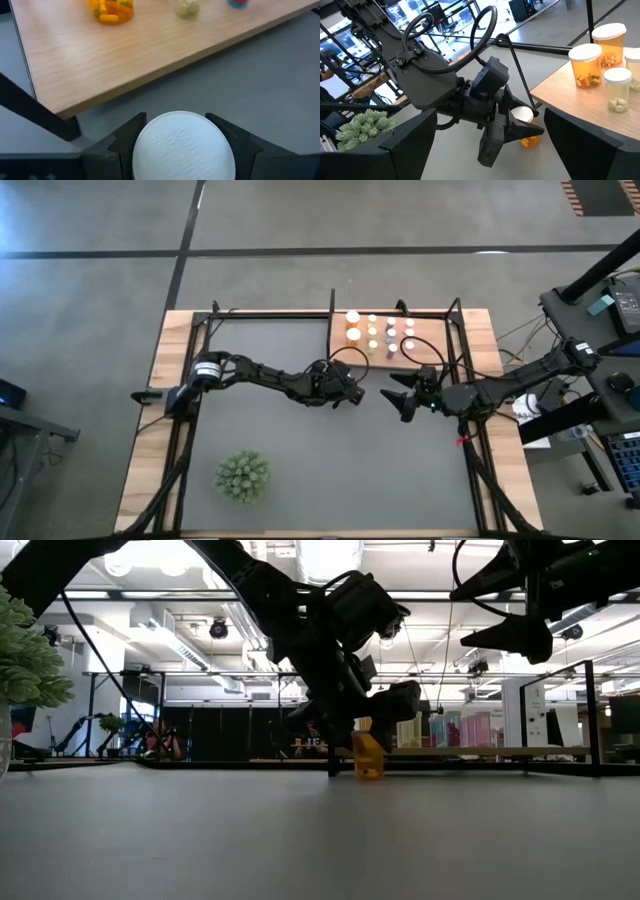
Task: Pick and place medicine bottles onto shelf by color
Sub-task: Put the orange pill bottle on the shelf aligned with the other orange pill bottles
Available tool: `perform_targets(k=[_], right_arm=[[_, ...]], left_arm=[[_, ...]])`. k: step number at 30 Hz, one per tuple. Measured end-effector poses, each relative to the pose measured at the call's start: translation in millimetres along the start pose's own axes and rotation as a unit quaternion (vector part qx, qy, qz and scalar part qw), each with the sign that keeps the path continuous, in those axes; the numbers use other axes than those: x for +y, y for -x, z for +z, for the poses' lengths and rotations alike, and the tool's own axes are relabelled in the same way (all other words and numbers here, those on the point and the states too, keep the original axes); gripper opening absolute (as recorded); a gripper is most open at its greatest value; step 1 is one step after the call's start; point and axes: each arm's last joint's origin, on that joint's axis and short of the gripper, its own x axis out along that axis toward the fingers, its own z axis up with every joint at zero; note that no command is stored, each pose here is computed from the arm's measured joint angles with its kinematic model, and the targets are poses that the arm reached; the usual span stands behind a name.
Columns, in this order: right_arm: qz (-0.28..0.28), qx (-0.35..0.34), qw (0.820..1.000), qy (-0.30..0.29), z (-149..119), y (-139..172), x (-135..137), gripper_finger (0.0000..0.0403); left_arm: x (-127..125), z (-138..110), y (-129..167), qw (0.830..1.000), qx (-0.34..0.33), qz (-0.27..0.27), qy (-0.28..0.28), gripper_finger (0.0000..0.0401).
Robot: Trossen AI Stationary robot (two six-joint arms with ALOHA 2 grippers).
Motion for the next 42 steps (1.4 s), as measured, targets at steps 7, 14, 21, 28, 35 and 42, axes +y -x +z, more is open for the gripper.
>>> perform_targets(k=[7, 14, 21, 28, 35, 42], right_arm=[[0.000, 0.000, 1.000, 0.000, 0.0, 0.0, 0.0, 0.0358], [0.000, 0.000, 1.000, 0.000, 0.0, 0.0, 0.0, 0.0358], [0.000, 0.000, 1.000, 0.000, 0.0, 0.0, 0.0, 0.0358], [0.000, 0.000, 1.000, 0.000, 0.0, 0.0, 0.0, 0.0358], [0.000, 0.000, 1.000, 0.000, 0.1, 0.0, 0.1, 0.0358], [0.000, 0.000, 1.000, 0.000, 0.0, 0.0, 0.0, 0.0358]], left_arm=[[-1.4, -1.4, 1.3, 1.000, 0.001, -0.002, -0.002, 0.0192], [-2.2, -2.3, 2.1, 1.000, 0.002, -0.004, -0.003, 0.0265], [-7.9, 3.0, 16.1, 1.000, -0.001, -0.016, -0.004, 0.0316], [2.0, 23.3, 55.7, 0.999, 0.028, -0.016, -0.037, 0.0323], [46.4, 33.8, 109.9, 0.984, 0.084, -0.100, -0.123, 0.0323], [112.7, 12.6, 156.8, 0.969, 0.017, -0.193, -0.156, 0.0322]])
